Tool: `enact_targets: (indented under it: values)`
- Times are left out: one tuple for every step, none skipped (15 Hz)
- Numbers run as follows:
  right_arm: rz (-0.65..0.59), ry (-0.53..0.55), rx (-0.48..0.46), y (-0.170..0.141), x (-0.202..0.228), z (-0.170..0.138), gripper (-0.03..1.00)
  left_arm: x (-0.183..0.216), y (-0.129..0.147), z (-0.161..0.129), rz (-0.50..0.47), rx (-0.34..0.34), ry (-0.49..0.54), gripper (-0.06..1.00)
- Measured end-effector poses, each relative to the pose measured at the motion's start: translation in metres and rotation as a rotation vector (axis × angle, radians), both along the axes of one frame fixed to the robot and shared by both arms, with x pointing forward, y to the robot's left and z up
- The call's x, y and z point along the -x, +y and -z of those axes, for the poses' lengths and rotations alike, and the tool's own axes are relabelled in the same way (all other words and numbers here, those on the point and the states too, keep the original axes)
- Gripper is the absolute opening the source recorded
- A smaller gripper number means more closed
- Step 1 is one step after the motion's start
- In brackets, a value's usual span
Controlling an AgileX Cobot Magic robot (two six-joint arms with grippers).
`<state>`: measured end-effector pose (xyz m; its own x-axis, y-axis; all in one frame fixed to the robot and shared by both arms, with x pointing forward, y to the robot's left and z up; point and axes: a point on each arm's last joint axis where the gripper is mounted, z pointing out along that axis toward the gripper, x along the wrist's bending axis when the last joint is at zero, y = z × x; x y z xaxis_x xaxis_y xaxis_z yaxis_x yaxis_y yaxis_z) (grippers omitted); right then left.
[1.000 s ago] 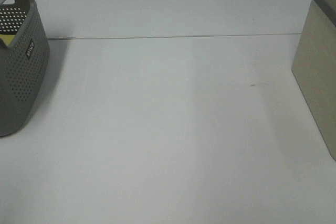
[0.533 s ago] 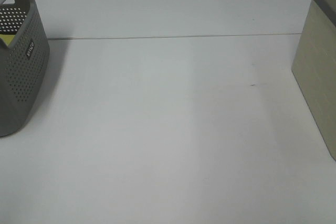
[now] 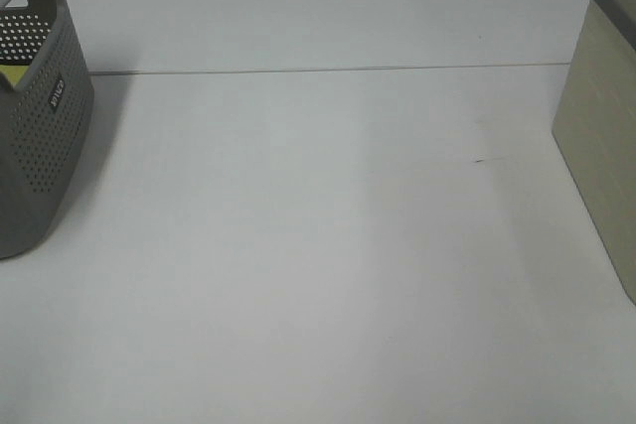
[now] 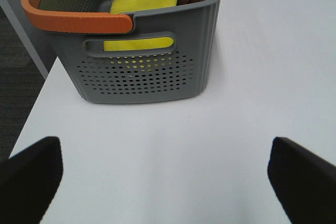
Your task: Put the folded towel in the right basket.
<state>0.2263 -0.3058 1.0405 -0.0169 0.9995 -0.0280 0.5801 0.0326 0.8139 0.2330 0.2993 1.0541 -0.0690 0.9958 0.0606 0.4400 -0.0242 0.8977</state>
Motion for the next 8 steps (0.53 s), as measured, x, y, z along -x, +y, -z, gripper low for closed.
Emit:
enact_targets:
  values:
    - [-0.003,-0.031,-0.002,0.0004,-0.0025,-0.0011,0.71,0.0,0.0,0.0,0.0,0.0,0.0,0.99]
    - [-0.004,-0.04,-0.002,0.0007,-0.0058,0.0018,0.71,0.0,0.0,0.0,0.0,0.0,0.0,0.99]
    - [-0.004,-0.041,0.001,0.0007,-0.0075,0.0039,0.71,0.0,0.0,0.0,0.0,0.0,0.0,0.99]
    - [-0.004,-0.049,0.002,0.0007,-0.0085,0.0041,0.71,0.0,0.0,0.0,0.0,0.0,0.0,0.99]
    - [0.001,-0.054,0.011,-0.0001,-0.009,0.0041,0.71,0.0,0.0,0.0,0.0,0.0,0.0,0.99]
    - [0.014,-0.056,0.033,-0.0022,-0.0095,0.0043,0.71,0.0,0.0,0.0,0.0,0.0,0.0,0.99]
    - [0.015,-0.057,0.036,-0.0024,-0.0095,0.0043,0.71,0.0,0.0,0.0,0.0,0.0,0.0,0.99]
    - [0.015,-0.057,0.036,-0.0024,-0.0095,0.0043,0.71,0.0,0.0,0.0,0.0,0.0,0.0,0.99]
